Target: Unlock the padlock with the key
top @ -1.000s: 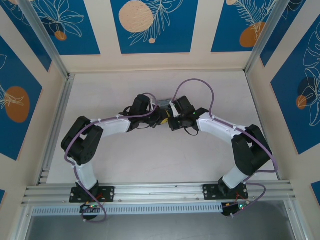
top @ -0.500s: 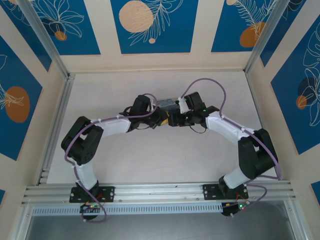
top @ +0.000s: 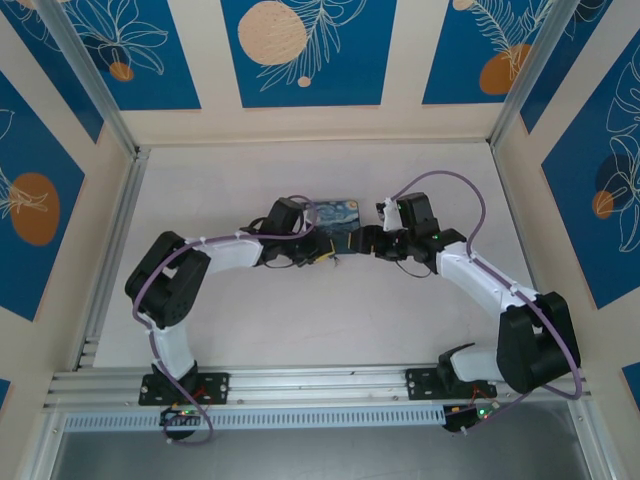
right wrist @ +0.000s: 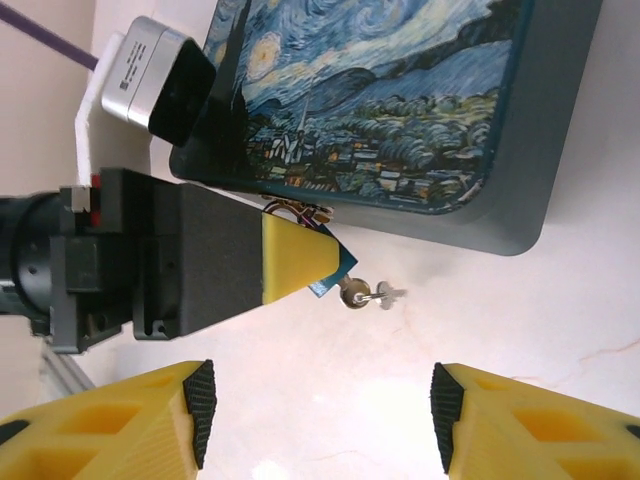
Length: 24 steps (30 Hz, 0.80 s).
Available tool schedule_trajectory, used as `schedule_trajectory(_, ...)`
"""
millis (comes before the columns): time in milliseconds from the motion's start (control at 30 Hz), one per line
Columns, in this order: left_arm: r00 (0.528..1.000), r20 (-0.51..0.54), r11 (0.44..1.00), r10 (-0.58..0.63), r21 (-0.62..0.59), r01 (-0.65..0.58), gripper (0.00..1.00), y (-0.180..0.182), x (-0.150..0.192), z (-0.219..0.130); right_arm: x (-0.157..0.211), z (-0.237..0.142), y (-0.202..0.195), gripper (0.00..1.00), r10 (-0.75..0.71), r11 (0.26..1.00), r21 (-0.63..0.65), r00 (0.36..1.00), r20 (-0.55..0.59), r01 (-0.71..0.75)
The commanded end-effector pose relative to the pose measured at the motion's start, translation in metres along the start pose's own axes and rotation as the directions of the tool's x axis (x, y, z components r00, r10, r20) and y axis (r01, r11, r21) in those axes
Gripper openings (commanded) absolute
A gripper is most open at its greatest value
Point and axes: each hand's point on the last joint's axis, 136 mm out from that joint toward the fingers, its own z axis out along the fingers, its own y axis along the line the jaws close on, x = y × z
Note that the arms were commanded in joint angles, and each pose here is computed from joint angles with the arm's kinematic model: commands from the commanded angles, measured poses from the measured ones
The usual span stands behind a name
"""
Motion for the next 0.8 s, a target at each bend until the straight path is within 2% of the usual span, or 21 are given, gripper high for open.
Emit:
schedule_trajectory(0,1.000,-0.024,0.999,0.016,-0.037,-0.017,0.24,0.015,0.010,0.003,0.009,0.006,0.008,0.61,0.113,0.991,-0.073,0.993,-0.018,-0.114)
schedule_trajectory(267,0.999,-0.014,0.999,0.030,-0.040,-0.030,0.39,0.014,0.012,-0.003,0.023,0.032,-0.001,0.64,0.230,0.969,-0.081,0.972,-0.041,-0.233)
schedule_trajectory(467,0.997,0.022,0.996,0.076,-0.053,-0.075,0.59,0.004,0.012,-0.024,0.020,0.048,0.001,0.64,0.241,0.967,-0.066,0.969,-0.053,-0.245)
schedule_trajectory(633,0.991,0.065,0.992,0.114,-0.065,-0.109,0.77,-0.007,0.008,-0.046,0.002,0.062,0.000,0.64,0.234,0.971,-0.047,0.971,-0.042,-0.236)
schedule_trajectory(767,0.987,0.099,0.989,0.130,-0.083,-0.122,0.88,-0.011,0.001,-0.060,-0.018,0.071,0.003,0.65,0.204,0.978,-0.034,0.978,-0.033,-0.205)
